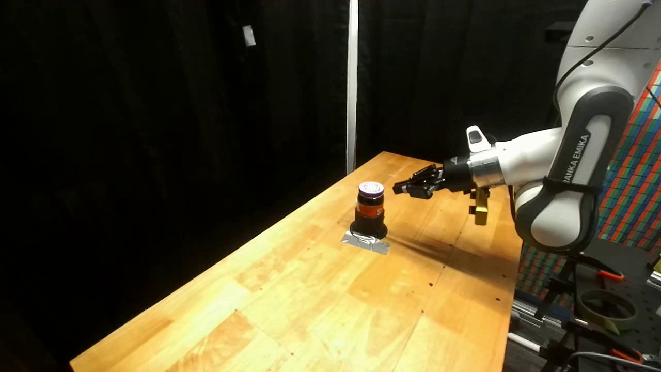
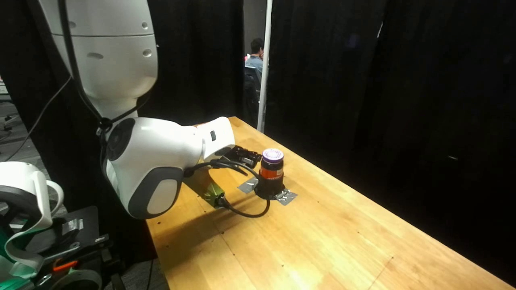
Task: Put the rubber band on the jar.
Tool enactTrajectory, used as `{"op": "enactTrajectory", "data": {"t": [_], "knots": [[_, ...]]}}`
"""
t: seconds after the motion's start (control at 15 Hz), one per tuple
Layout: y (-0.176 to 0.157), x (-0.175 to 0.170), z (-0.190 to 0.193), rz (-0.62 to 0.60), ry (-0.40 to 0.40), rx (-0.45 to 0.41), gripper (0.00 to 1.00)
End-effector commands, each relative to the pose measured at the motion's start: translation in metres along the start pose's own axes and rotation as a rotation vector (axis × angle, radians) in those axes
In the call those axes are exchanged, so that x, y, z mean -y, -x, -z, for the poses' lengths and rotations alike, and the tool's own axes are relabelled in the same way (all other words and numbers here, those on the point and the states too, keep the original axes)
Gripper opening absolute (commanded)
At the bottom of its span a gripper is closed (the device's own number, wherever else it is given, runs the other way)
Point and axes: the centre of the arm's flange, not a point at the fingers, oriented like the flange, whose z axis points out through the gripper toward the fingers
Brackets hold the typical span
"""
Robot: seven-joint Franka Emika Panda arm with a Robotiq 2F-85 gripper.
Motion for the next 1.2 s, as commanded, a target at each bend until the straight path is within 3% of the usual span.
{"op": "enactTrajectory", "data": {"t": [0.0, 0.13, 0.27, 0.4, 0.73, 0.93, 1.13], "knots": [[0.014, 0.003, 0.012, -0.025, -0.002, -0.078, 0.19], [-0.003, -0.003, 0.016, -0.02, 0.009, 0.007, 0.18], [-0.031, -0.009, 0.024, 0.002, 0.046, 0.184, 0.18], [-0.066, -0.011, 0.031, 0.011, 0.104, 0.296, 0.17], [-0.1, -0.014, 0.041, 0.031, 0.23, 0.547, 0.17], [-0.105, -0.036, 0.049, 0.048, 0.224, 0.691, 0.16], [-0.083, -0.063, 0.048, 0.098, 0.226, 0.806, 0.18]]}}
